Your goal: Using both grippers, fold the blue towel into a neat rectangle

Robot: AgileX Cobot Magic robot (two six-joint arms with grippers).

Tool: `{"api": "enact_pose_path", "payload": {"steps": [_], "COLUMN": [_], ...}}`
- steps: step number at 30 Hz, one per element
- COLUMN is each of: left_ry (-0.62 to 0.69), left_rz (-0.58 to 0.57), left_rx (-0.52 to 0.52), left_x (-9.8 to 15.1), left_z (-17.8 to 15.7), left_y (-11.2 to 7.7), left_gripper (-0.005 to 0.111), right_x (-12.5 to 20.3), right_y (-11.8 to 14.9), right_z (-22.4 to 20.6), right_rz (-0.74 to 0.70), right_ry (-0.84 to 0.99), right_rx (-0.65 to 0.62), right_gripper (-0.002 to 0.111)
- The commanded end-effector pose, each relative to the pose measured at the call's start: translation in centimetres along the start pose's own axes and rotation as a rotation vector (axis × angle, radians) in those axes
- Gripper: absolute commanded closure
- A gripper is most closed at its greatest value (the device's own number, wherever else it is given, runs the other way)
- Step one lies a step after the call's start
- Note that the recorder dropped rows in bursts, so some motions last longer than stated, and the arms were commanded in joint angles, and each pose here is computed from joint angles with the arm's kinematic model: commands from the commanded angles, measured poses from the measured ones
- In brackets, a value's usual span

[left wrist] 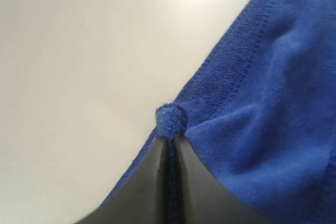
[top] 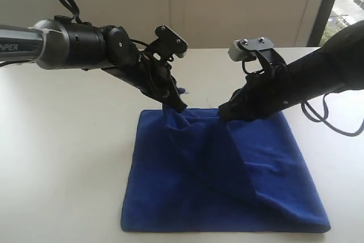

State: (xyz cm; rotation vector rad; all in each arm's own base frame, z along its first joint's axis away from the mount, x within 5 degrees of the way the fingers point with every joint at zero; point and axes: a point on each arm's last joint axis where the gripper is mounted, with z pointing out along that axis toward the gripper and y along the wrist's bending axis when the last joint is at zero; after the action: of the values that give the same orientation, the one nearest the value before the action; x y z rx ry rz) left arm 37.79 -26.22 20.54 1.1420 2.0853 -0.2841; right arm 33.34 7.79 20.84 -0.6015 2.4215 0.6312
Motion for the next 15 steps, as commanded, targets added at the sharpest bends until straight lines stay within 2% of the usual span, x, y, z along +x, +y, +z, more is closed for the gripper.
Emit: {"api": "enact_pose_path", "payload": {"steps": [1,3,9,13,15], "left_ry": [0.008,0.032,0.051,0.072,0.085], "left_rz": [-0.042,-0.057,-0.081,-0.065,-0.073], "left_rx": [-0.002,0.006,-0.007,-0.004,-0.004], "left_x": [0.1,0.5,1.3,1.6,2.1], "left_z": [-0.8,-1.0,-1.3,-0.8,-0.6], "left_y": [1.0,1.6,3.0,2.9,3.2], "left_gripper": [0.098,0.098,0.098,0.097,0.092], "right_x": [0.8,1.3,2.2,2.4,2.6], "right_y": [3.0,6.1,12.6,15.0,15.6], "right_z": [0.0,0.4,2.3,3.1,3.2], "right_rz": [-0.059,-0.120,-0.251,-0.310,-0.325], "right_ry": [0.025,0.047,0.051,0.039,0.042], "right_rx": [-0.062,-0.114,-0.206,-0.207,-0.217], "right_gripper": [0.108,0.108,0.108,0.108,0.108]}}
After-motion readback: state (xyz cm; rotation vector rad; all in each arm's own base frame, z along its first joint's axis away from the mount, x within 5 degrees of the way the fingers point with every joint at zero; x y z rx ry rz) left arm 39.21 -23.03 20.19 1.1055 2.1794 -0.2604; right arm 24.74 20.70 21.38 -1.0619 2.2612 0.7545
